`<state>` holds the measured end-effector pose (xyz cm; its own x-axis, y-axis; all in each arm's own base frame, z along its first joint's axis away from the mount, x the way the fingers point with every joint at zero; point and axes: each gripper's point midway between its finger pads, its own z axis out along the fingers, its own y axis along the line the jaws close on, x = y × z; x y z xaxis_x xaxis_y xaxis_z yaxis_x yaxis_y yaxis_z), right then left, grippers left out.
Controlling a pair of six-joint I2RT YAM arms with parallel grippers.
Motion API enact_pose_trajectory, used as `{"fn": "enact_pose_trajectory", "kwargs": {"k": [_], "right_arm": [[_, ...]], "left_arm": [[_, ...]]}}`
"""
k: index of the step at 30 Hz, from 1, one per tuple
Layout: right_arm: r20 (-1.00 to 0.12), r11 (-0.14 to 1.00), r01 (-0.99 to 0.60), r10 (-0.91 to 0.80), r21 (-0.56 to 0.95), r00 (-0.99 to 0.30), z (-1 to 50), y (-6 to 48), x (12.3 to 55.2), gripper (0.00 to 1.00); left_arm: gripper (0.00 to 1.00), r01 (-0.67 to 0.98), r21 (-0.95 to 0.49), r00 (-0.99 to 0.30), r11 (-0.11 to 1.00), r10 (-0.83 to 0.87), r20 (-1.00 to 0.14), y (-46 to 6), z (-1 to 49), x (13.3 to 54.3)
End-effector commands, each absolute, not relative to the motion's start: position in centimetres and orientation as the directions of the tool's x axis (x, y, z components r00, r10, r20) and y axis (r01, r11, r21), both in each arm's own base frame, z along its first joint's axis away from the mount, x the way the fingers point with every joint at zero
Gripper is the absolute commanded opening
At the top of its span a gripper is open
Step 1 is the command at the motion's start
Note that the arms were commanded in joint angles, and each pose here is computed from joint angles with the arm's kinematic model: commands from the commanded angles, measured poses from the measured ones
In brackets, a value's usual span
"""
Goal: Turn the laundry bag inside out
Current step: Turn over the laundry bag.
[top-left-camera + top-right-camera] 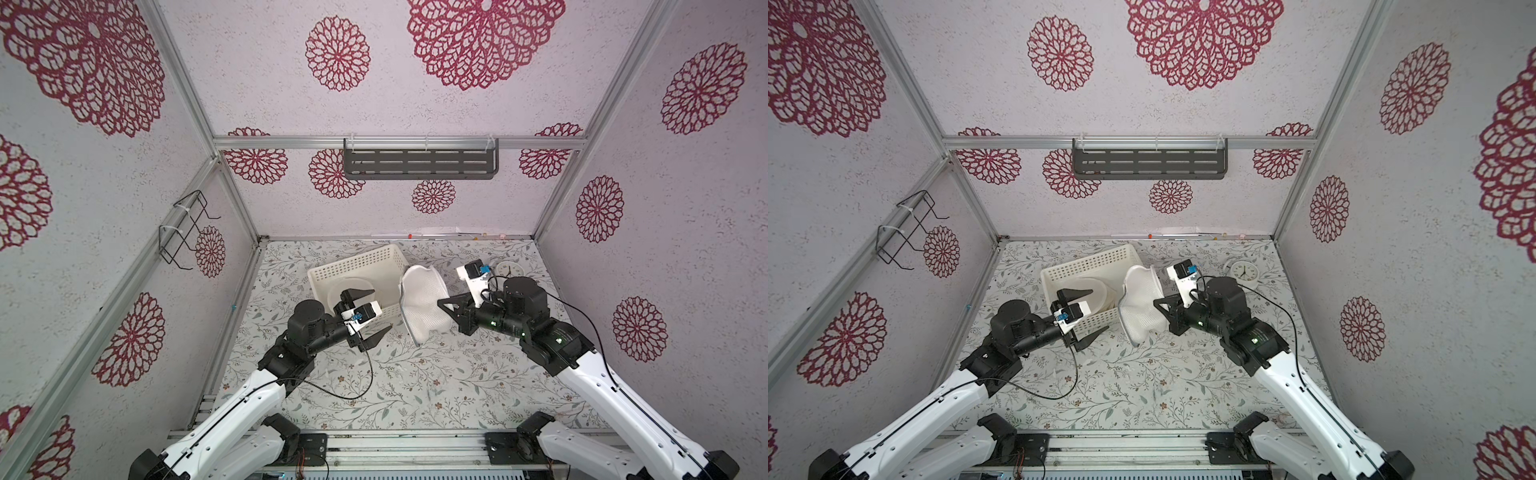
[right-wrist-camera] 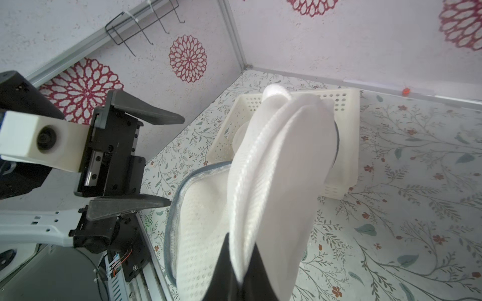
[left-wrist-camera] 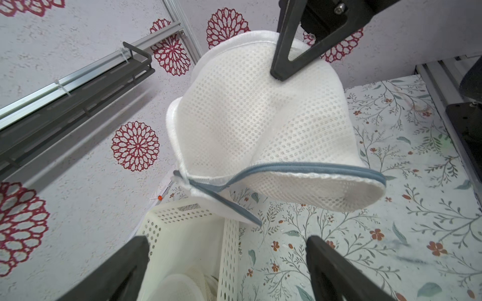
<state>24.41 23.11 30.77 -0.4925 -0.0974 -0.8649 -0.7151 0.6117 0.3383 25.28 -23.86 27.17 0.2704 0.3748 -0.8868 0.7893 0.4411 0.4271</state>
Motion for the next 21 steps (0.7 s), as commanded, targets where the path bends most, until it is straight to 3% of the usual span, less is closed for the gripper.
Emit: {"fn": "enact_pose_trajectory", "kwargs": {"k": [1,8,16,21], "right_arm": [[-0.876,0.497,-0.81,-0.181,0.312,-0.448,31.5,25.3,22.7,0.0],[-0.854,0.45,-0.839,-0.259,0.306,-0.45,30.6,27.9,22.5,0.0],[-0.868,0.513,-0.807,-0.212,0.292,-0.448,33.4,27.4,23.6,0.0],[-0.852,0.524,-0.789,-0.203,0.322,-0.482,34.1,27.3,23.6,0.0]], "left_arm": [[0.99,0.775,0.478,0.307,0.412,0.416,-0.856,-24.1,26.8,25.3],[0.98,0.762,0.514,0.337,0.393,0.436,-0.834,-24.9,26.6,25.6],[0.98,0.683,0.586,0.389,0.436,0.462,-0.797,-23.9,26.3,25.3],[0.98,0.594,0.686,0.458,0.421,0.524,-0.718,-23.8,26.7,25.2]]}}
